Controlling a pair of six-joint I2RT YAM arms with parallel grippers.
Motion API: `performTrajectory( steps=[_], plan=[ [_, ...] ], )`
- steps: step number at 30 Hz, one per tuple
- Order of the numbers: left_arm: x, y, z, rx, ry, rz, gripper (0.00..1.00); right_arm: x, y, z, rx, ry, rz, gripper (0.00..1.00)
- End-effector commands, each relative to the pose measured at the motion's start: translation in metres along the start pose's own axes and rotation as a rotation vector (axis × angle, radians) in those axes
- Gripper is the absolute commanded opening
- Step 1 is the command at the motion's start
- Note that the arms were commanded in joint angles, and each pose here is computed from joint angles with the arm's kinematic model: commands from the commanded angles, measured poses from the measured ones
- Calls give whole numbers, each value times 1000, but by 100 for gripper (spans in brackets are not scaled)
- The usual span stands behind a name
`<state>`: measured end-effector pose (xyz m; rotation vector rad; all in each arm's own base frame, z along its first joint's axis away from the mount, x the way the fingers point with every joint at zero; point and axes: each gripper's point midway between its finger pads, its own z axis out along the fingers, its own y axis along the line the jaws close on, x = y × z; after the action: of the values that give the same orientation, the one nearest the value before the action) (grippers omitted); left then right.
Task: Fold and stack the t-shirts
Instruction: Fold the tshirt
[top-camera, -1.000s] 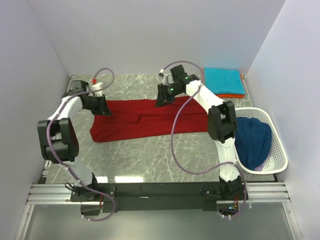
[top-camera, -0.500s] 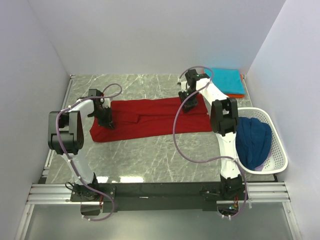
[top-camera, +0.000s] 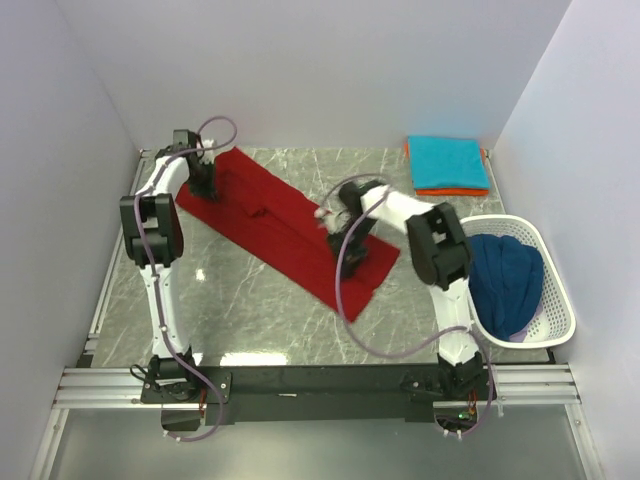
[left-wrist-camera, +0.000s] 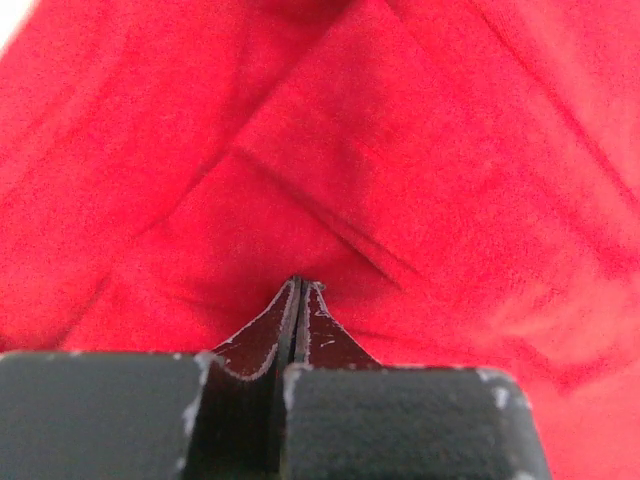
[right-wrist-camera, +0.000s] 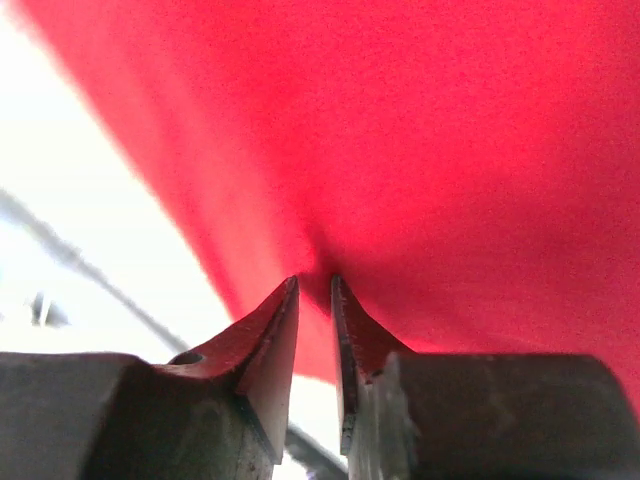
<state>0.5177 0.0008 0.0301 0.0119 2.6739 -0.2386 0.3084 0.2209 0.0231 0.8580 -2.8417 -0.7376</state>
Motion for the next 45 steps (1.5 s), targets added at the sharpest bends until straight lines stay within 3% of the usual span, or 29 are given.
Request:
performTrajectory(
  steps=[1,3,5,6,7,10,14,19,27,33,39,45],
  plan=[
    [-69,3,-10,-17,-171,119,1,23,116,-18,-350,17,-169,30],
    [-90,-12,-38,31,-259,138,4,10,114,-47,-383,-58,-152,37],
    [-104,-30,-59,103,-353,174,14,-1,101,-72,-370,-131,-119,41],
    [-101,-38,-74,128,-381,188,24,-12,76,-90,-341,-201,-67,45],
    [-101,-50,-82,179,-404,209,27,-14,59,-96,-279,-225,-42,46],
    [-106,-78,-96,249,-465,226,29,-21,-9,-106,-55,-281,46,46],
    [-98,-112,-70,342,-406,226,28,-24,-63,-99,130,-290,76,44],
    [-93,-137,-53,385,-359,209,23,-25,-86,-81,184,-235,97,41],
    [-80,-151,-44,398,-327,225,23,5,-91,-51,169,-137,130,39],
    [-68,-162,-32,413,-291,234,22,53,-57,-25,65,-38,141,20],
    [-47,-174,-9,440,-223,237,20,95,-6,-17,-78,38,121,23],
    [-39,-188,7,456,-193,259,19,89,-26,-43,118,-66,122,34]
  ],
)
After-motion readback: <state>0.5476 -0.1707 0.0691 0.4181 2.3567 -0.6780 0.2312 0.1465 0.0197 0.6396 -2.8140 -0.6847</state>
